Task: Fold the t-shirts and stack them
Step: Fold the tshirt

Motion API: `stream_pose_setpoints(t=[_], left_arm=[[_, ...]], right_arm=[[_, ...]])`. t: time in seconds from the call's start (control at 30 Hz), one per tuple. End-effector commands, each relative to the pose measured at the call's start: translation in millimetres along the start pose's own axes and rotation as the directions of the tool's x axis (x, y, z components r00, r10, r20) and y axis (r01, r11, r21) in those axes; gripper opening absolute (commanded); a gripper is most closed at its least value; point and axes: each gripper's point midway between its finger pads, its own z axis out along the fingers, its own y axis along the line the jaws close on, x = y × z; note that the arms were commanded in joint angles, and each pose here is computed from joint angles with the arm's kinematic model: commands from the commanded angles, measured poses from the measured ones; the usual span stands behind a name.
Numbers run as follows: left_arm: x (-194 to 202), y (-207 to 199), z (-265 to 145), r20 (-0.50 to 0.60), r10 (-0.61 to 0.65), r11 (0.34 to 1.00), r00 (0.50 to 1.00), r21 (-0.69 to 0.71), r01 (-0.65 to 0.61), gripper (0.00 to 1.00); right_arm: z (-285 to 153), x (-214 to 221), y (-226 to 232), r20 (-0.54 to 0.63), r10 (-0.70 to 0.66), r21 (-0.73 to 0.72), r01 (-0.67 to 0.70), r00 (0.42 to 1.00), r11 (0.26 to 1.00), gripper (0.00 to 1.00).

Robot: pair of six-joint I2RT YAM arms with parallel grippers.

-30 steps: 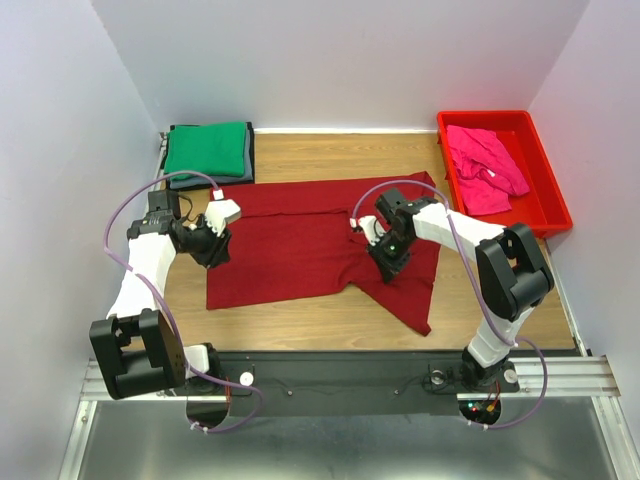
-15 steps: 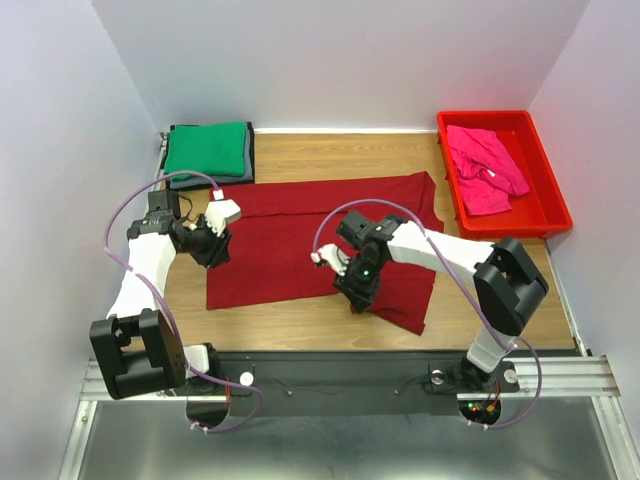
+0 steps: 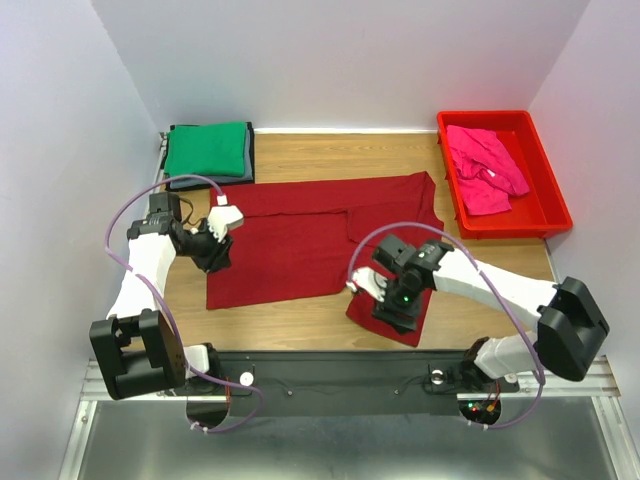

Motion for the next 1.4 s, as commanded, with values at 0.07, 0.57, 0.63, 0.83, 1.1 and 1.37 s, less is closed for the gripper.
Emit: stream_pose_setpoints(t=[0.07,0.57,0.63,0.83,1.1,1.37], left_arm=[[7.9,-15.1,-3.2,-0.014,0.033,0.999,0.999,0.03,-0.033,0.45],[59.8,1.1,7.9,-0.219,-0.01,1.0,0.976,-0.029,0.004,0.39],[65.4,1.7,9.0,-0.237,-0.01,0.999,0.971,-0.033,0.002,0.4],[84.3,-0.7,9.1,-0.293,0.015,0.999,0.956,-0.045,-0.029,0.43],[115.0,-11.6,7.8,-0.376,0.115,0.991,0.92,-0.015,-0.13,0.45],[111.5,-13.5,2.2,-0.374,0.149,0.987,0.915,-0.003,-0.162,0.44]], right_arm=[[5.4,56.5,-26.3,-0.173,0.027,0.146,-0.001,0.985,0.989,0.58],[-33.9,54.7,-143.6,-0.077,0.057,0.378,-0.024,0.995,0.925,0.48],[-29.5,49.8,-152.7,-0.073,0.042,0.386,-0.01,0.996,0.922,0.48],[-13.5,56.6,-165.1,-0.115,0.031,0.388,0.016,0.993,0.922,0.48],[4.7,79.0,-156.5,-0.149,0.045,0.377,0.015,0.988,0.926,0.48],[-27.8,67.7,-128.9,-0.067,0.034,0.352,-0.009,0.997,0.936,0.5]])
